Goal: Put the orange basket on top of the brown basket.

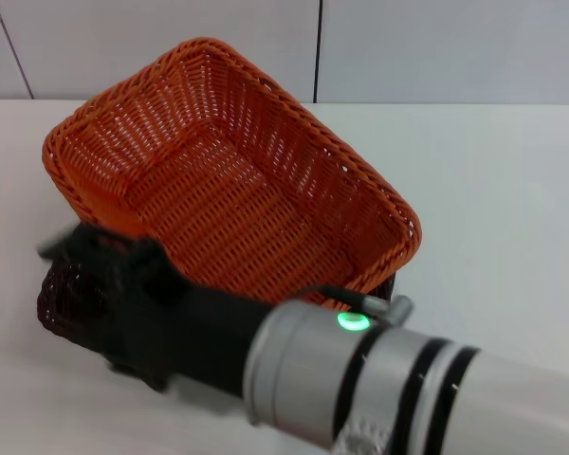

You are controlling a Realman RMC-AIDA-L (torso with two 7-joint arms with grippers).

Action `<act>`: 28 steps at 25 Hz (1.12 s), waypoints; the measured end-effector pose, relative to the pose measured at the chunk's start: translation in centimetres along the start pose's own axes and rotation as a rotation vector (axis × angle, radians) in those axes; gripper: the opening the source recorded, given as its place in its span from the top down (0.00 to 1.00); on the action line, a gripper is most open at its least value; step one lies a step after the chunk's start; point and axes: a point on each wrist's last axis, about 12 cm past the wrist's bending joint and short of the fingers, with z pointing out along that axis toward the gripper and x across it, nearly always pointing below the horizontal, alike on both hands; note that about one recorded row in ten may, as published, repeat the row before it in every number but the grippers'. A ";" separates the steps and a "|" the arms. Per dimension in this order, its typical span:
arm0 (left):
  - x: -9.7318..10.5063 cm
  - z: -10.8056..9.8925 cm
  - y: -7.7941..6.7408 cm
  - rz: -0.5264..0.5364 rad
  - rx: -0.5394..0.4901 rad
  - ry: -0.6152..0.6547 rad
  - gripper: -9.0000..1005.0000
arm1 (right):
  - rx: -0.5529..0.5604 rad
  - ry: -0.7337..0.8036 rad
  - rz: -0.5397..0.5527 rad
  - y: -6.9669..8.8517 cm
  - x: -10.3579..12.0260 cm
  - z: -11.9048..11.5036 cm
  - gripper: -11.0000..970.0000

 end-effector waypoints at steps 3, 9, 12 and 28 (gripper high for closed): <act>0.0 0.0 0.2 -0.001 -0.009 -0.003 0.32 | 0.164 0.009 0.173 -0.4 1.8 0.8 0.20; -0.4 0.0 0.3 -0.011 -0.026 -0.034 0.32 | 0.642 0.156 0.765 -0.4 12.3 -2.4 0.20; -0.7 0.0 0.5 -0.032 -0.046 -0.055 0.32 | 0.886 0.276 0.995 2.4 17.3 -5.6 0.20; -1.0 -0.2 1.8 -0.077 -0.070 -0.104 0.32 | 1.304 0.291 1.062 16.5 21.0 -14.8 0.20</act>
